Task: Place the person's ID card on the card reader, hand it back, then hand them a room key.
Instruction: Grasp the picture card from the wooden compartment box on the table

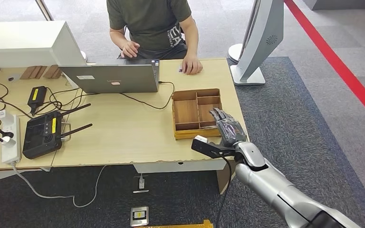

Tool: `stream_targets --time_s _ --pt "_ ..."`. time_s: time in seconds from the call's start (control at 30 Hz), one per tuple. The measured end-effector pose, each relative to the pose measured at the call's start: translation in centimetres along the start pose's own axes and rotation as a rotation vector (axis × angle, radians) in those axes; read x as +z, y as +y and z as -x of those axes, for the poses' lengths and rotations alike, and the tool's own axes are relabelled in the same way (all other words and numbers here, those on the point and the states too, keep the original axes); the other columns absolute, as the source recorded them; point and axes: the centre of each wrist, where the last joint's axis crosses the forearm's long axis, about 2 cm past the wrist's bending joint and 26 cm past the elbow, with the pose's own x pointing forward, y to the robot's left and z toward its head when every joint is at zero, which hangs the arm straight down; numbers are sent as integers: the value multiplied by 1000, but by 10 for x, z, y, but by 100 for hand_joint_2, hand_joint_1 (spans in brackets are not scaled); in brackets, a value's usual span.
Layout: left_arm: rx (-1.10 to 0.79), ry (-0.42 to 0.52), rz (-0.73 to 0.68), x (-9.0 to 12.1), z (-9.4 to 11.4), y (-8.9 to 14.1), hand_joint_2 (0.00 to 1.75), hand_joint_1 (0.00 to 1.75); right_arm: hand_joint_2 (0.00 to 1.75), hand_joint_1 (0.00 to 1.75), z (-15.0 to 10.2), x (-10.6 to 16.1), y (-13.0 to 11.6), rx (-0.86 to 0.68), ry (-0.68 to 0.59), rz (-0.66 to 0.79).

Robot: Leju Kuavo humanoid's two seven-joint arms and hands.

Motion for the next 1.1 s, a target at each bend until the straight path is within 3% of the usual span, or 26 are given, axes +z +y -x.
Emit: stream_targets --time_s 0.97,1.1 --pt "14 9 -10 0 1 0 0 0 175 0 5 -5 3 31 25 14" --pt "10 9 -9 0 1 0 0 0 175 170 6 -6 0 34 25 18"
